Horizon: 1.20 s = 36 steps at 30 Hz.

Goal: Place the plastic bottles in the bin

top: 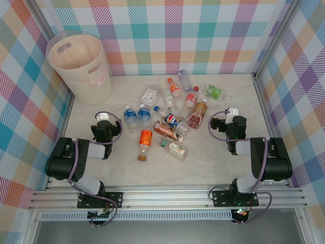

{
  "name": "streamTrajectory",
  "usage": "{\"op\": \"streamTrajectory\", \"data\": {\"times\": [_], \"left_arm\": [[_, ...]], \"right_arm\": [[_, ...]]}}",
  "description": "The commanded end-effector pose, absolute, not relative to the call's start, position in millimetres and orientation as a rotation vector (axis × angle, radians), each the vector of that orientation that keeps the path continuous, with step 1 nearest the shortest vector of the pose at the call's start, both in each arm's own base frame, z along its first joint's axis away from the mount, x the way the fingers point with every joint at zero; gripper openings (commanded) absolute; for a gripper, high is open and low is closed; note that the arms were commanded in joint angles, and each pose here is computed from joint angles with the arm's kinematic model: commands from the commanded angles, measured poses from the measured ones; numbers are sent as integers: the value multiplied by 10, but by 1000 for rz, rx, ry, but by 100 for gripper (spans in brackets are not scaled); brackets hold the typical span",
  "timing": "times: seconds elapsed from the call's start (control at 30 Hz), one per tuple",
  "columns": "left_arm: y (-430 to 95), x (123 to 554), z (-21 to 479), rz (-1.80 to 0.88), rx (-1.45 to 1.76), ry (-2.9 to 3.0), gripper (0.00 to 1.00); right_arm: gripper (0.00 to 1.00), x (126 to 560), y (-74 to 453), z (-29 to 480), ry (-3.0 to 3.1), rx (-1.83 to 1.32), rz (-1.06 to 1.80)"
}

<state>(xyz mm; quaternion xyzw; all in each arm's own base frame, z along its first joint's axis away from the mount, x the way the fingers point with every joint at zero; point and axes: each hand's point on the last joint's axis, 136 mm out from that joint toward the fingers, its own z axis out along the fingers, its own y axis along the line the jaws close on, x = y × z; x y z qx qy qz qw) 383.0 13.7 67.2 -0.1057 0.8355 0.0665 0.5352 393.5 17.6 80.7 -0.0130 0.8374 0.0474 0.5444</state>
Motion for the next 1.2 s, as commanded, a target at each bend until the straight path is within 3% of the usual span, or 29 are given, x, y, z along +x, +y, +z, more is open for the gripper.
{"op": "streamTrajectory", "data": {"times": [0.0,0.33,0.5,0.67,0.9,1.17], "left_arm": [[139,3907,854,151,-249,1931,100],[120,3934,1116,192,-235,1994,100],[215,3852,1208,226,-320,2023,100],[308,3710,1341,210,-518,2018,100],[220,3590,1589,58,-622,1994,100],[96,3570,1587,-62,-692,2035,100]], "right_arm": [[100,3977,190,946,1938,-20,121],[100,3948,80,1377,2057,141,126],[100,3965,184,1372,2124,365,318],[100,3962,664,1237,2298,468,590],[100,3891,1156,895,2532,531,455],[100,3963,1358,617,2659,541,311]]}}
